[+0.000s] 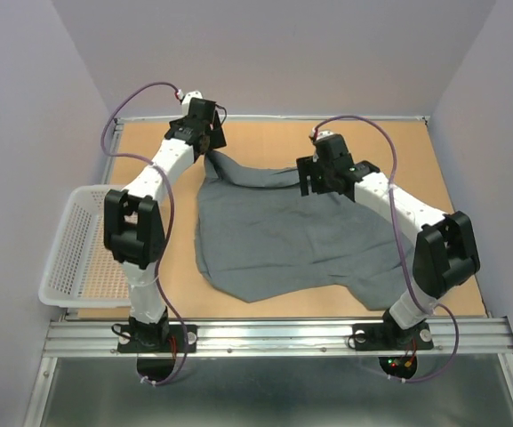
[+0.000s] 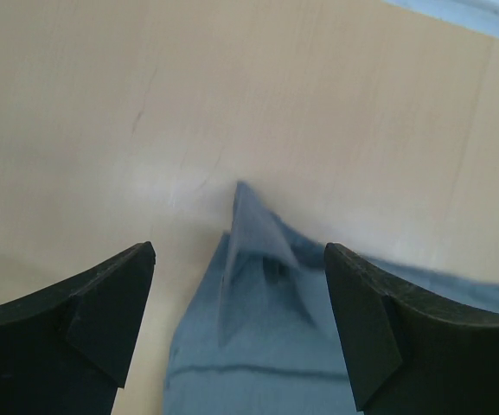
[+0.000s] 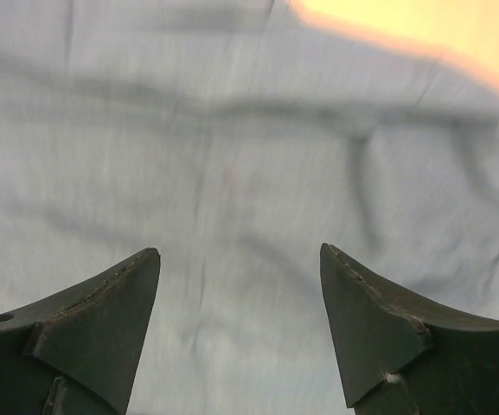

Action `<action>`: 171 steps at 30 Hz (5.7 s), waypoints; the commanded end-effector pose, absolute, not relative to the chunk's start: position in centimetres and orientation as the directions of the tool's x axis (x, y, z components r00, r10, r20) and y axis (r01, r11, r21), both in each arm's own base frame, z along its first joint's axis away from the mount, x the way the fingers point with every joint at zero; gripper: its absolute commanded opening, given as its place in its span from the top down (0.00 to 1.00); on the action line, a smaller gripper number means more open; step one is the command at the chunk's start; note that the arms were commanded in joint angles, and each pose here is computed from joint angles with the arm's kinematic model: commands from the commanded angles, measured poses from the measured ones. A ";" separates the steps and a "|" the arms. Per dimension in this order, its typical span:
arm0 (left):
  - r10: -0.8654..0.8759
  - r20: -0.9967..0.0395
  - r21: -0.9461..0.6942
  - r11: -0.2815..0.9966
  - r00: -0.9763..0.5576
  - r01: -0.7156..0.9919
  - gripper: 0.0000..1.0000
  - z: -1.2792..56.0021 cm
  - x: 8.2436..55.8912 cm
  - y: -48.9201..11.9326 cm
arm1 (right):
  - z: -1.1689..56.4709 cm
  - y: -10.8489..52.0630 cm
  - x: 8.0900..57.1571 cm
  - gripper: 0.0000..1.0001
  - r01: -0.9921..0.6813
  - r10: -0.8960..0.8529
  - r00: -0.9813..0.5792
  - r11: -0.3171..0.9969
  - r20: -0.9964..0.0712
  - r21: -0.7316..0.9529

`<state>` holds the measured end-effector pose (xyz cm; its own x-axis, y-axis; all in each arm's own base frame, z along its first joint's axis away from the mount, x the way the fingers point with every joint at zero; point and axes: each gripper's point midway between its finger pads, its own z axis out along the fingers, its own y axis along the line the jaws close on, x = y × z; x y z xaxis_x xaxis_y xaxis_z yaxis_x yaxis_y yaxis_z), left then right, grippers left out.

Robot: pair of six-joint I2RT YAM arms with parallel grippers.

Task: Fold and stack the long sleeve shirts
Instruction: Flatten the shirt out

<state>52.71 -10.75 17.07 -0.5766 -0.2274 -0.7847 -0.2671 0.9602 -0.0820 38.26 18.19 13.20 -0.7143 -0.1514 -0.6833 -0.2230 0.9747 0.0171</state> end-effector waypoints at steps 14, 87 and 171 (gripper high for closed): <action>-0.009 -0.712 -0.158 0.976 -0.703 0.147 0.09 15.0 36.1 -21.1 | 13.1 22.1 50.6 0.23 -0.595 -0.506 -0.484 0.789 -0.714 -0.155; -0.032 -0.503 -0.110 0.993 -0.864 0.028 0.06 3.5 36.7 -19.5 | 8.6 6.1 32.1 0.13 0.308 0.362 -0.772 0.932 -0.523 0.191; -0.414 -0.359 -0.308 0.899 -0.837 -0.312 0.14 7.8 25.8 -11.2 | 9.4 -2.3 29.5 0.11 0.526 0.494 -0.672 0.843 -0.552 0.115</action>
<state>27.67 -13.17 9.31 -0.8283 -0.4120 -0.3797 -0.2742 0.8891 -0.3665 29.97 -0.97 8.80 -0.6865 0.5037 -0.5244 0.4931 0.8525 0.1734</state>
